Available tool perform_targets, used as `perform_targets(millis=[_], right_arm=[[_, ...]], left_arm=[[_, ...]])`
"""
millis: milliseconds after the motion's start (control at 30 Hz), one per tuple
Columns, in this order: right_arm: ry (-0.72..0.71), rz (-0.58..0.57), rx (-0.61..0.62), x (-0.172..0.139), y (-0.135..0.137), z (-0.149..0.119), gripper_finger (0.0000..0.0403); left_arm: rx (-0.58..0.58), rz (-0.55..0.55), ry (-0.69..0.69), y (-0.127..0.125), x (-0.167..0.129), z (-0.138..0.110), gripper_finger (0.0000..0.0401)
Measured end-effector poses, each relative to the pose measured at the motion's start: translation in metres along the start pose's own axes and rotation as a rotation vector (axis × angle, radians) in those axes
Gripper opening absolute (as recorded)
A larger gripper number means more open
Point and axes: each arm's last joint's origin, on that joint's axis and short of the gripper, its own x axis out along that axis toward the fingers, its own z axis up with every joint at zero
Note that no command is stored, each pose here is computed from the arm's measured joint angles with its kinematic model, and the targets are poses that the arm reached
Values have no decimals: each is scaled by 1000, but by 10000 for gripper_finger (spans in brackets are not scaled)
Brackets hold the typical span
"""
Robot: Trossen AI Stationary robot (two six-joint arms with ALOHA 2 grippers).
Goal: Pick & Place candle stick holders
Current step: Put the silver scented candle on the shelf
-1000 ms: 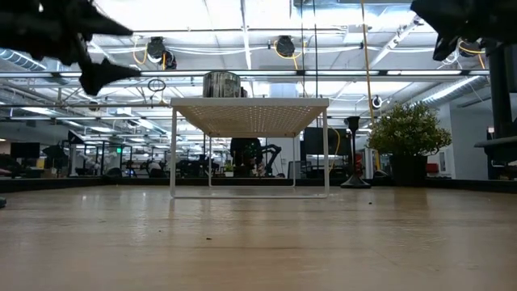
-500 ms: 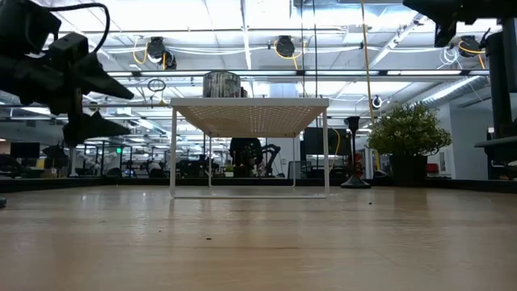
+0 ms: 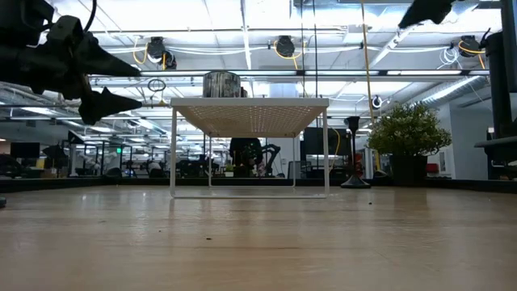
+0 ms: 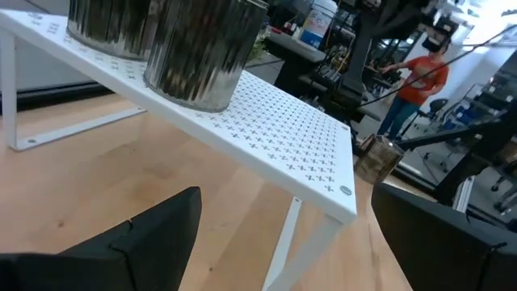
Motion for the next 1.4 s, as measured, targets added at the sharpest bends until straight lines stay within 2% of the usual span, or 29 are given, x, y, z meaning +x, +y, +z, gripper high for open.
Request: perform_targets(millis=[133, 267, 567, 800, 933, 1200, 1400], right_arm=[[230, -32, 9, -4, 3, 9, 13], [397, -37, 72, -6, 6, 10, 41], [656, 18, 369, -12, 6, -2, 135], [670, 52, 470, -20, 3, -4, 194], [674, 71, 481, -23, 2, -5, 216], [658, 78, 518, -25, 1, -5, 211], [620, 128, 522, -22, 5, 0, 212]], left_arm=[[-75, -1, 0, 0, 0, 0, 365], [-131, -1, 0, 0, 0, 0, 365], [-142, -3, -3, 0, 0, 0, 365], [-68, -4, -3, 0, 0, 0, 365], [-63, -3, -2, 0, 0, 0, 365], [-51, -4, -2, 0, 0, 0, 365], [-51, -4, -2, 0, 0, 0, 365]])
